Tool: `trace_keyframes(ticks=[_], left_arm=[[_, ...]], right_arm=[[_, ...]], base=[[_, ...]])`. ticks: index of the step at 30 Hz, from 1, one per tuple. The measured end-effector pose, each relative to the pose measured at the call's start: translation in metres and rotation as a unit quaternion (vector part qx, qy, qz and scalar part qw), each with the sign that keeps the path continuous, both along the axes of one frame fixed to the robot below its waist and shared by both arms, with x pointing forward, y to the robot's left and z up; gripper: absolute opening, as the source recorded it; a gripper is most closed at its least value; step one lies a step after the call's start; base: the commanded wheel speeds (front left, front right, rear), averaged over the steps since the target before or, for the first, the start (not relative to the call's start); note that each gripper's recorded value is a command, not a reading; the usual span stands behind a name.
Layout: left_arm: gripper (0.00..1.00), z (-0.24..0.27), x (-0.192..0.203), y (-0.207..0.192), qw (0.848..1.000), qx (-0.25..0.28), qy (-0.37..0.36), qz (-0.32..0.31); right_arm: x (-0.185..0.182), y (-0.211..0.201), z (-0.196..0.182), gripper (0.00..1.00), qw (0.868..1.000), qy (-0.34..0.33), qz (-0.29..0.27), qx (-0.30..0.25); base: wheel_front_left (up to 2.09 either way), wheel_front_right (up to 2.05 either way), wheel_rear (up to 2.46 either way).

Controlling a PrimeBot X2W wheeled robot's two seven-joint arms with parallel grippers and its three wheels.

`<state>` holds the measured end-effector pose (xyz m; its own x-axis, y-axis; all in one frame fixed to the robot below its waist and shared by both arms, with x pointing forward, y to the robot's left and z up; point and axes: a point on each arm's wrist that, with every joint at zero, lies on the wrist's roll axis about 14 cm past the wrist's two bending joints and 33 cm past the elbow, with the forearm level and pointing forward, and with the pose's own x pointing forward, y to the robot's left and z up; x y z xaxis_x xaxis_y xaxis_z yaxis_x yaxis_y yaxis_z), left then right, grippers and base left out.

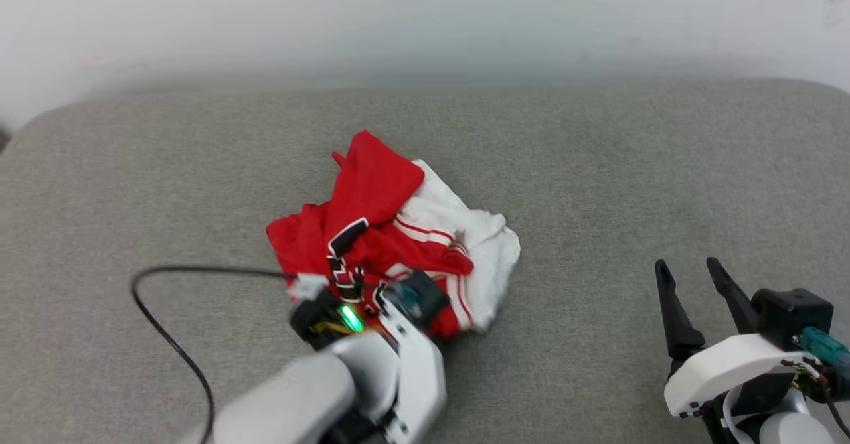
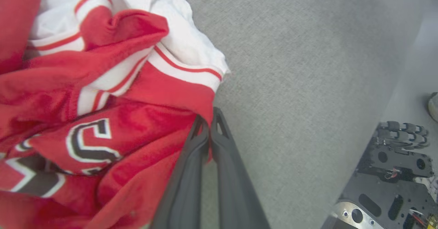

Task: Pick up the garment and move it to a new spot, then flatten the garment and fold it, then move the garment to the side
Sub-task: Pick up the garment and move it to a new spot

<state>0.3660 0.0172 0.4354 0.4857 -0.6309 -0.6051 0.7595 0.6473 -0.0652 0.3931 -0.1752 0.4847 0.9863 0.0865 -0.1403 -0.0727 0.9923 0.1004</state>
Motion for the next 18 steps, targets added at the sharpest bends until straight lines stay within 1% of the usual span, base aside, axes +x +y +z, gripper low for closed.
trace_keyframes(ticks=[6, 10, 11, 12, 13, 15, 18], left_arm=[[0.0, -0.017, -0.061, -0.025, 0.997, -0.017, 0.053, -0.046], [0.0, -0.032, -0.087, -0.036, 0.993, -0.038, 0.103, -0.043], [0.21, -0.034, -0.09, -0.038, 0.992, -0.047, 0.112, -0.033], [0.92, -0.036, -0.091, -0.04, 0.991, -0.055, 0.118, -0.025], [1.0, -0.037, -0.091, -0.041, 0.991, -0.06, 0.12, -0.02], [1.0, -0.033, -0.087, -0.043, 0.991, -0.074, 0.108, -0.012], [1.0, -0.016, -0.074, -0.047, 0.992, -0.108, 0.064, 0.004]], right_arm=[[0.001, 0.009, 0.007, 1.0, 1.0, -0.007, 0.013, 0.0], [0.0, 0.011, 0.008, 1.0, 1.0, -0.007, 0.017, -0.001], [0.0, 0.011, 0.008, 1.0, 1.0, -0.006, 0.017, -0.001], [0.0, 0.011, 0.007, 1.0, 1.0, -0.004, 0.017, -0.001], [-0.001, 0.011, 0.007, 1.0, 1.0, -0.004, 0.017, -0.001], [-0.002, 0.01, 0.008, 1.0, 1.0, -0.005, 0.015, -0.002], [-0.005, 0.008, 0.009, 1.0, 1.0, -0.005, 0.013, -0.004]], base=[[0.0, 0.0, 0.0], [0.0, 0.0, 0.0], [0.0, 0.0, 0.0], [0.0, 0.0, 0.0], [0.0, 0.0, 0.0], [0.0, 0.0, 0.0], [0.0, 0.0, 0.0]])
